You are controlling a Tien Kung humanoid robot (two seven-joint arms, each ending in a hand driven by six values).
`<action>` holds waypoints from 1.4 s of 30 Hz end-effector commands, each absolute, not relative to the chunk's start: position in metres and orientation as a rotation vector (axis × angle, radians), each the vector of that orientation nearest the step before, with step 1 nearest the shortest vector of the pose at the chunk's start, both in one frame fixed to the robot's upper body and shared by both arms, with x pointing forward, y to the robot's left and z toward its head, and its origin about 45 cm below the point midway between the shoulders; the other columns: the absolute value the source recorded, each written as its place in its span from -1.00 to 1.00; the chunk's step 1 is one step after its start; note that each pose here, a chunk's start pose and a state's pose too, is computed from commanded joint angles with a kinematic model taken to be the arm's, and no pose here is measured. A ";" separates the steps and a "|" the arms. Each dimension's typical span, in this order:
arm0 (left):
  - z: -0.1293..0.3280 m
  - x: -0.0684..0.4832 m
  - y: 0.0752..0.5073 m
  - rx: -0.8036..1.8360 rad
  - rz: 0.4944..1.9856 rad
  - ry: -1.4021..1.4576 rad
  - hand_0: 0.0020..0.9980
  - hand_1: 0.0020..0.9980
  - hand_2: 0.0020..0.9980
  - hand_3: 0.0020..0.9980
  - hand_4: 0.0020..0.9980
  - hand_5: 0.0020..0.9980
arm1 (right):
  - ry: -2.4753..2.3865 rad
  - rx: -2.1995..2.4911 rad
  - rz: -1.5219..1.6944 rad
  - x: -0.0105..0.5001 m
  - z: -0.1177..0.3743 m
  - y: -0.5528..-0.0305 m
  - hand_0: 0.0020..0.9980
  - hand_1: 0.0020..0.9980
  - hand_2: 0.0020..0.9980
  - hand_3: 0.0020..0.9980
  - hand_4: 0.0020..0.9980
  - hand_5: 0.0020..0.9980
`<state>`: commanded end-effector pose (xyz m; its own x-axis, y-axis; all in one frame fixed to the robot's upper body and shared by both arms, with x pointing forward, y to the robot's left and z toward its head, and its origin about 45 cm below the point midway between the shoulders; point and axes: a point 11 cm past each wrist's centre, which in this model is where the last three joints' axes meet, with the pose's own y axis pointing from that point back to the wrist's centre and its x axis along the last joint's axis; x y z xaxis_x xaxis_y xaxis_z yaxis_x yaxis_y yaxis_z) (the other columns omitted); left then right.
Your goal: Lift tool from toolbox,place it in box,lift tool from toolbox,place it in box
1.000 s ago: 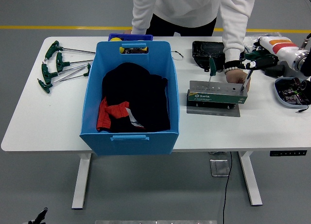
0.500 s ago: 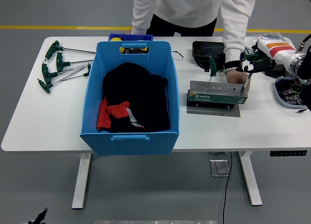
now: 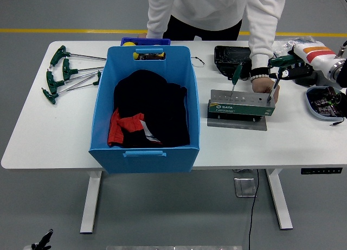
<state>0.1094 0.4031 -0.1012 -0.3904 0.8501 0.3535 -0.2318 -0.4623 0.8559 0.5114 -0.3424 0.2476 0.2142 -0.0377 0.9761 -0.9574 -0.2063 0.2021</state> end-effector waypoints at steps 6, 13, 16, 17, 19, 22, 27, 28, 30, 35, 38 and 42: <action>-0.101 0.110 0.403 1.072 1.922 0.955 0.40 0.39 0.48 0.43 0.49 0.26 | -0.985 1.497 1.161 0.511 0.248 -0.342 -0.33 -0.50 -0.44 -0.40 1.00 0.61; -0.101 0.109 0.404 1.076 1.921 0.953 0.40 0.38 0.48 0.42 0.50 0.27 | -0.981 1.509 1.145 0.511 0.244 -0.338 -0.42 -0.57 -0.50 -0.44 1.00 0.63; -0.101 0.110 0.404 1.077 1.922 0.952 0.40 0.38 0.48 0.42 0.50 0.27 | -0.981 1.512 1.143 0.511 0.242 -0.336 -0.42 -0.57 -0.50 -0.44 1.00 0.63; -0.101 0.110 0.404 1.077 1.921 0.951 0.40 0.38 0.48 0.42 0.50 0.27 | -0.981 1.513 1.143 0.511 0.242 -0.336 -0.42 -0.57 -0.50 -0.44 1.00 0.63; -0.101 0.111 0.404 1.078 1.920 0.948 0.40 0.38 0.47 0.42 0.49 0.26 | -0.985 1.513 1.145 0.511 0.242 -0.335 -0.58 -0.67 -0.62 -0.57 1.00 0.63; -0.100 0.112 0.405 1.078 1.919 0.944 0.40 0.38 0.47 0.42 0.49 0.26 | -1.001 1.509 1.150 0.512 0.244 -0.334 -0.58 -0.67 -0.62 -0.57 1.00 0.63; -0.100 0.113 0.405 1.077 1.919 0.939 0.40 0.38 0.47 0.42 0.49 0.26 | -1.016 1.504 1.146 0.514 0.246 -0.334 -0.66 -0.75 -0.69 -0.71 1.00 0.63; -0.100 0.114 0.405 1.076 1.919 0.939 0.40 0.38 0.47 0.42 0.49 0.26 | -1.019 1.500 1.149 0.514 0.247 -0.334 -0.66 -0.75 -0.69 -0.71 1.00 0.63; -0.099 0.114 0.405 1.074 1.920 0.937 0.40 0.38 0.47 0.42 0.49 0.26 | -1.026 1.494 1.156 0.514 0.248 -0.335 -0.76 -0.85 -0.81 -0.86 1.00 0.57; -0.099 0.115 0.405 1.073 1.921 0.936 0.40 0.38 0.47 0.42 0.49 0.26 | -1.057 1.487 1.173 0.514 0.250 -0.335 -0.76 -0.85 -0.81 -0.86 1.00 0.57; -0.099 0.115 0.405 1.071 1.922 0.937 0.40 0.38 0.47 0.42 0.49 0.26 | -1.087 1.499 1.192 0.514 0.252 -0.334 -0.80 -0.94 -0.90 -0.97 1.00 0.32; -0.100 0.114 0.405 1.072 1.923 0.939 0.40 0.38 0.47 0.42 0.49 0.26 | -1.109 1.498 1.221 0.513 0.255 -0.334 -0.82 -1.00 -0.98 -1.00 1.00 0.07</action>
